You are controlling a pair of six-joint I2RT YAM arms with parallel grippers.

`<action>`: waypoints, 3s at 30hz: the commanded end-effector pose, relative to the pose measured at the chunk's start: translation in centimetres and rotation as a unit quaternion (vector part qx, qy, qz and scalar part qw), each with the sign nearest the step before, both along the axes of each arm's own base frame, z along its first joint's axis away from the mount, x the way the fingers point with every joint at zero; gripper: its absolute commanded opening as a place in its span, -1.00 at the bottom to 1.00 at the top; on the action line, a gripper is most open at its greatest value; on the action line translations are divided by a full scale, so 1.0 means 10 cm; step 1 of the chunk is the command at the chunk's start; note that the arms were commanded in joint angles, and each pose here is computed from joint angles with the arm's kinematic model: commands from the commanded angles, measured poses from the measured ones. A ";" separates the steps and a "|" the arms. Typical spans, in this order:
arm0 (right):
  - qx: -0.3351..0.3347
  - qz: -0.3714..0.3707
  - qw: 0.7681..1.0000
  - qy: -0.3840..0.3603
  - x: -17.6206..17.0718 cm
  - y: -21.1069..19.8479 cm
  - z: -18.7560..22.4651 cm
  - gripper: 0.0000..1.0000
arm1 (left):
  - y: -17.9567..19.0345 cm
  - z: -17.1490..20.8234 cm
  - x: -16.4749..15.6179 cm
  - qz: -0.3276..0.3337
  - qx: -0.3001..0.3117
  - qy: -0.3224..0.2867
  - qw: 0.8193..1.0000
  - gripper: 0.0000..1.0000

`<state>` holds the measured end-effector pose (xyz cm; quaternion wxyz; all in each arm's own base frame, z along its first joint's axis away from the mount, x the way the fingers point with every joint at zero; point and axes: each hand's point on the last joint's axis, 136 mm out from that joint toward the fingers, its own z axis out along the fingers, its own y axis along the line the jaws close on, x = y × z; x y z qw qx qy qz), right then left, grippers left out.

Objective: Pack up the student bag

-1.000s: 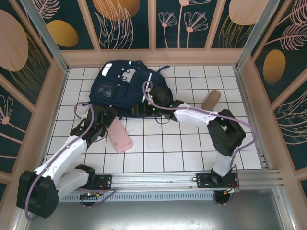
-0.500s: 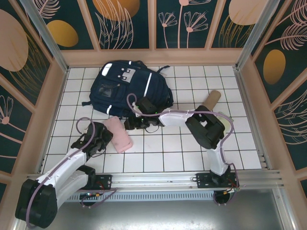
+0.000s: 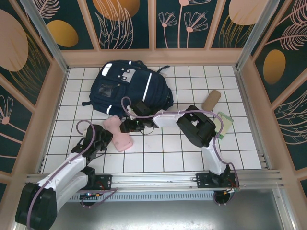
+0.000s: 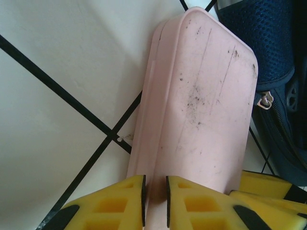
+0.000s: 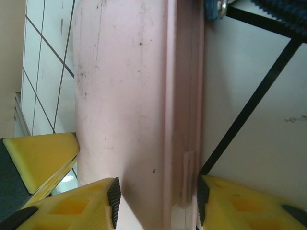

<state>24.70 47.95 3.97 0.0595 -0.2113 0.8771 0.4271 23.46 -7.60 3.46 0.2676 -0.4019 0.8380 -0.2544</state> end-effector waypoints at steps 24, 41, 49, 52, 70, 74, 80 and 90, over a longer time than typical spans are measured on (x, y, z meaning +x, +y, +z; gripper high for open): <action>0.215 0.071 0.972 0.065 -0.45 0.25 0.92 -0.08 | 0.01 -0.41 -0.40 -0.018 -0.010 0.060 0.998 -0.64; 0.063 0.037 0.997 0.025 -0.25 0.35 0.31 0.09 | -0.02 -0.38 -0.37 -0.025 -0.011 0.061 0.998 -0.59; -0.001 0.026 1.000 -0.016 -0.18 0.22 0.17 0.20 | -0.01 -0.33 -0.33 -0.022 -0.005 0.054 0.998 -0.55; 0.005 0.033 0.999 -0.022 -0.20 0.22 0.23 0.27 | -0.01 -0.28 -0.30 -0.023 -0.005 0.048 0.999 -0.53; 0.037 0.074 0.996 -0.034 -0.31 0.32 0.48 0.53 | -0.05 -0.02 -0.09 -0.037 0.009 0.012 0.999 -0.19; 0.059 0.085 0.994 -0.032 -0.35 0.36 0.61 0.56 | -0.08 -0.04 -0.07 -0.045 0.010 0.019 0.999 -0.19; 0.083 0.087 0.992 -0.027 -0.34 0.38 0.75 0.59 | -0.11 0.08 0.01 -0.049 0.007 0.004 0.999 -0.18; 0.050 0.046 0.998 -0.015 -0.13 0.19 0.50 0.24 | -0.04 0.13 -0.01 -0.040 0.024 0.004 0.999 -0.09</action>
